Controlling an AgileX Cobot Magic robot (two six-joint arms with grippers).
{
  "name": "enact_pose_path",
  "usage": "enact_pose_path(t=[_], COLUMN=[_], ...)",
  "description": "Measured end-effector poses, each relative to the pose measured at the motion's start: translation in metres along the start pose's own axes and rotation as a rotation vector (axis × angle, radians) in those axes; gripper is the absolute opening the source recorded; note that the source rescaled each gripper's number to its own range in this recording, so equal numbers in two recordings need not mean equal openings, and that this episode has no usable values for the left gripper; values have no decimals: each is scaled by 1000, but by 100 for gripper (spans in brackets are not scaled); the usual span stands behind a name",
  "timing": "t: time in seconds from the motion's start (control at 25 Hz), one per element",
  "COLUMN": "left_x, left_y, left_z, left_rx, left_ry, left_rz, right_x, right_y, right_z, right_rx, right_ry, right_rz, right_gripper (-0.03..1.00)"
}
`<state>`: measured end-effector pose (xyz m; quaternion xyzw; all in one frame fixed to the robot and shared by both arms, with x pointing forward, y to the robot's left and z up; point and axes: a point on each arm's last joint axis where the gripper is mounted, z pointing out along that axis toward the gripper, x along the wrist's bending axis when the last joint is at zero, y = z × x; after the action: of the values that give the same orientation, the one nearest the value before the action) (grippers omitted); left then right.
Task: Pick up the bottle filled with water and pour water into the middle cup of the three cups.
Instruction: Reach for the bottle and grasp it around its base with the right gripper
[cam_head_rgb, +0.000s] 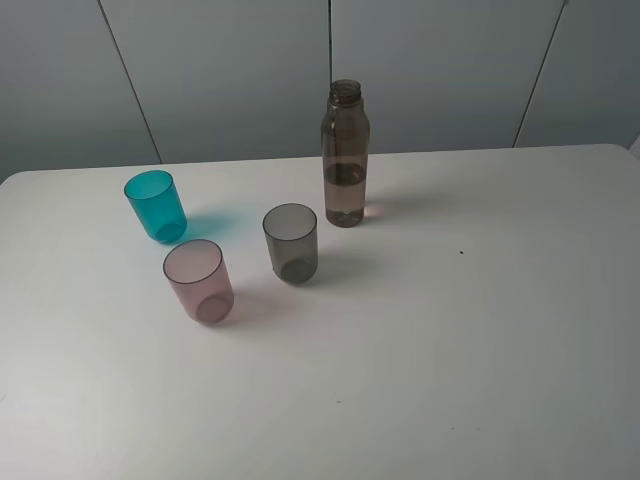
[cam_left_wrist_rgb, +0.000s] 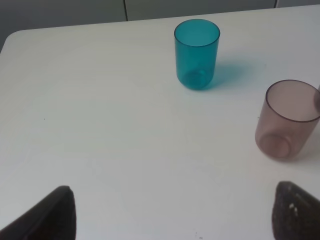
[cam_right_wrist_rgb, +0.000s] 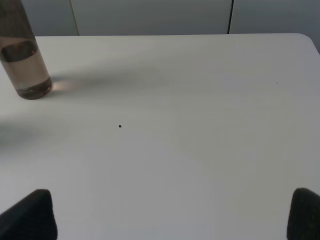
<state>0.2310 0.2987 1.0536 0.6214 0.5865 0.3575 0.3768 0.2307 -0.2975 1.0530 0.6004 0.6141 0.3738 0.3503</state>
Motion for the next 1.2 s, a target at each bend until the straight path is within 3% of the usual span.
enact_pose_path(t=[1.2], left_x=[0], left_y=[0], left_z=[0], left_rx=[0], left_ry=[0], left_rz=[0], right_x=[0], right_y=[0], right_z=[0], right_rx=[0], right_ry=[0], right_rz=[0], right_gripper=[100])
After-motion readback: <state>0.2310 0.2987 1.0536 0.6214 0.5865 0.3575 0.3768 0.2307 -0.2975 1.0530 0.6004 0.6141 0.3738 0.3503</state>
